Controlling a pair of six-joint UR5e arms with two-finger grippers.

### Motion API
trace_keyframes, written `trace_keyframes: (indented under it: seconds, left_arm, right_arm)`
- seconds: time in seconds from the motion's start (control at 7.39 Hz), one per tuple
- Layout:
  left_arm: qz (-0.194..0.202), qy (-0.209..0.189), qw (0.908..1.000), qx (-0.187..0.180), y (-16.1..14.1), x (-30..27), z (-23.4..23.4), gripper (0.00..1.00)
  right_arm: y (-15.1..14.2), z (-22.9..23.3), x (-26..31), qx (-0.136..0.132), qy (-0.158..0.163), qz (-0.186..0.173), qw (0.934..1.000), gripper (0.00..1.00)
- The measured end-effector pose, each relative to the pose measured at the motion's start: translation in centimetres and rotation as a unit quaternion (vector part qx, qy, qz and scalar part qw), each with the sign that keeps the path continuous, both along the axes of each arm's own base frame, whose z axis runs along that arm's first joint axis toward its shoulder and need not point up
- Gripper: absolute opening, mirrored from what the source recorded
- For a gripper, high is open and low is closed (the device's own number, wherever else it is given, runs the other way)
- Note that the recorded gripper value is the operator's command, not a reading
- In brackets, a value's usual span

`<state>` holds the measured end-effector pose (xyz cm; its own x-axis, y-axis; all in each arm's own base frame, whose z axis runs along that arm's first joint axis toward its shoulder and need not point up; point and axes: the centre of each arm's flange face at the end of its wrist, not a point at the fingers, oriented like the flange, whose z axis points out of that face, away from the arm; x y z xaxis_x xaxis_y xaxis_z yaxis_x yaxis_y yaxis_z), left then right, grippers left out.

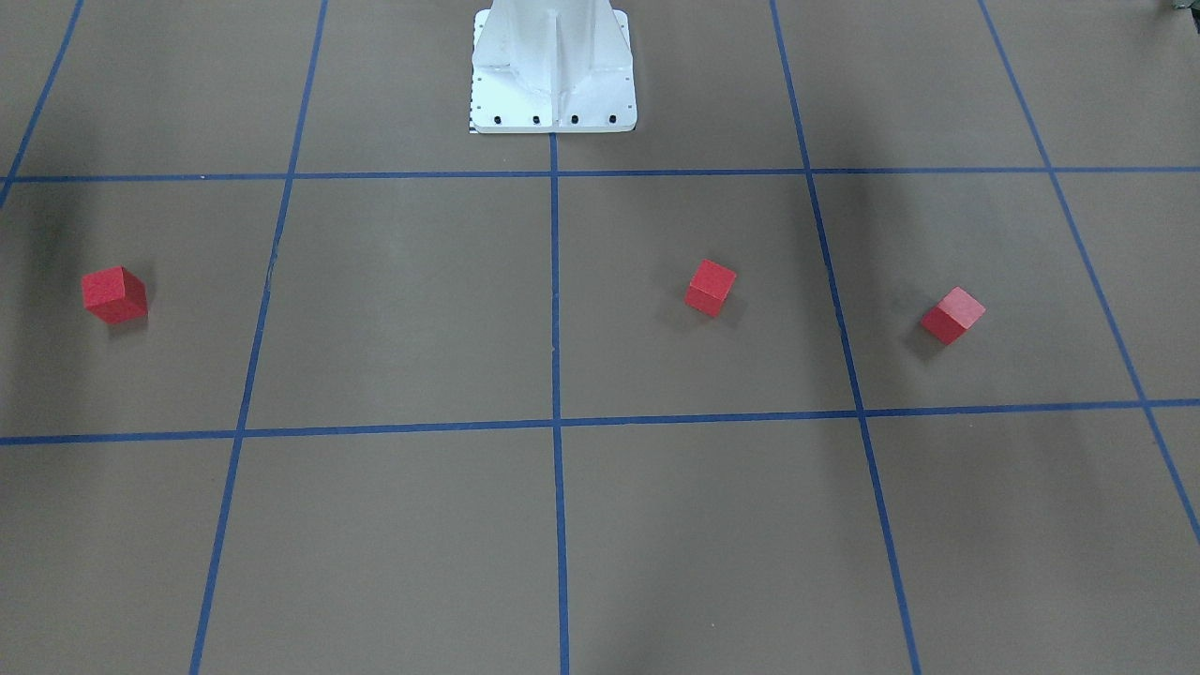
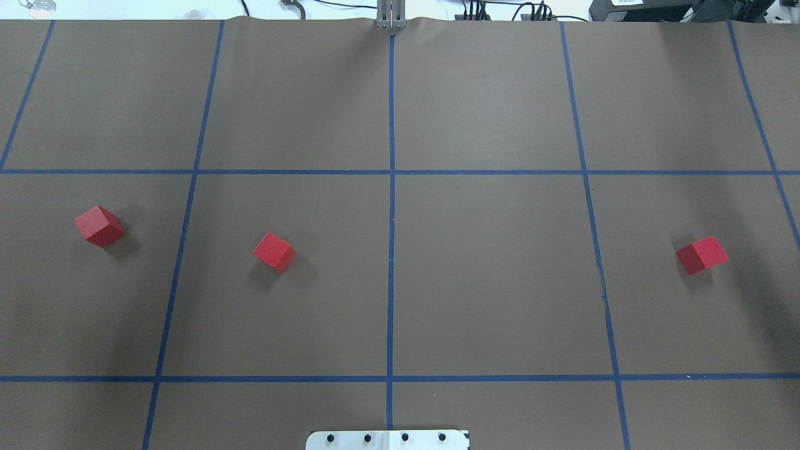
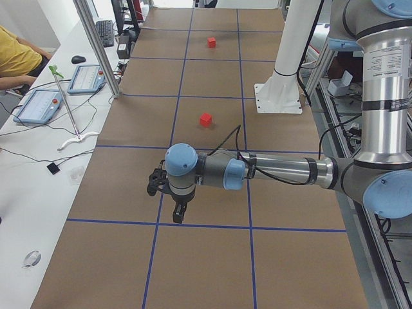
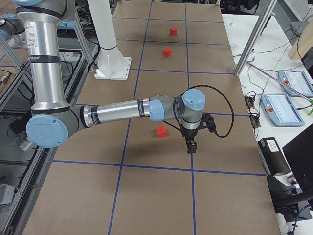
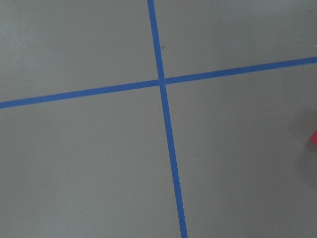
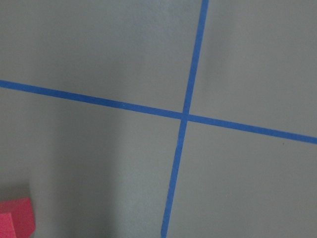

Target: Form red blocks into L shape at center

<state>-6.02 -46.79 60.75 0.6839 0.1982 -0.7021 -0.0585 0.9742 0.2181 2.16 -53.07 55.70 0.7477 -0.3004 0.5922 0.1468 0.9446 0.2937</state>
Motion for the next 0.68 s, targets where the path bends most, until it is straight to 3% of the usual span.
trace_keyframes:
  seconds: [0.14, 0.27, 0.54, 0.68]
  left_arm:
    - [-0.001, 0.000, 0.9993, 0.037, -1.2, 0.0, -1.5, 1.00]
    - [-0.004, 0.001, 0.9973, 0.073, -2.5, 0.0, -3.0, 1.00]
    - [-0.022, 0.008, 0.9944, 0.103, -3.8, 0.0, -4.8, 1.00]
    - [-0.030, 0.012, 0.9930, 0.114, -3.9, 0.0, -5.3, 1.00]
  right_arm:
    - [-0.6, -1.2, -0.3, 0.059, -0.005, -0.001, 0.9982, 1.00]
    - [-0.9, -1.6, -0.4, 0.088, -0.012, 0.007, 0.9960, 1.00]
    - [-1.0, -1.9, -0.6, 0.080, -0.032, 0.038, 0.9955, 1.00]
    - [-0.9, -2.5, -1.2, 0.080, -0.049, 0.035, 0.9950, 0.99]
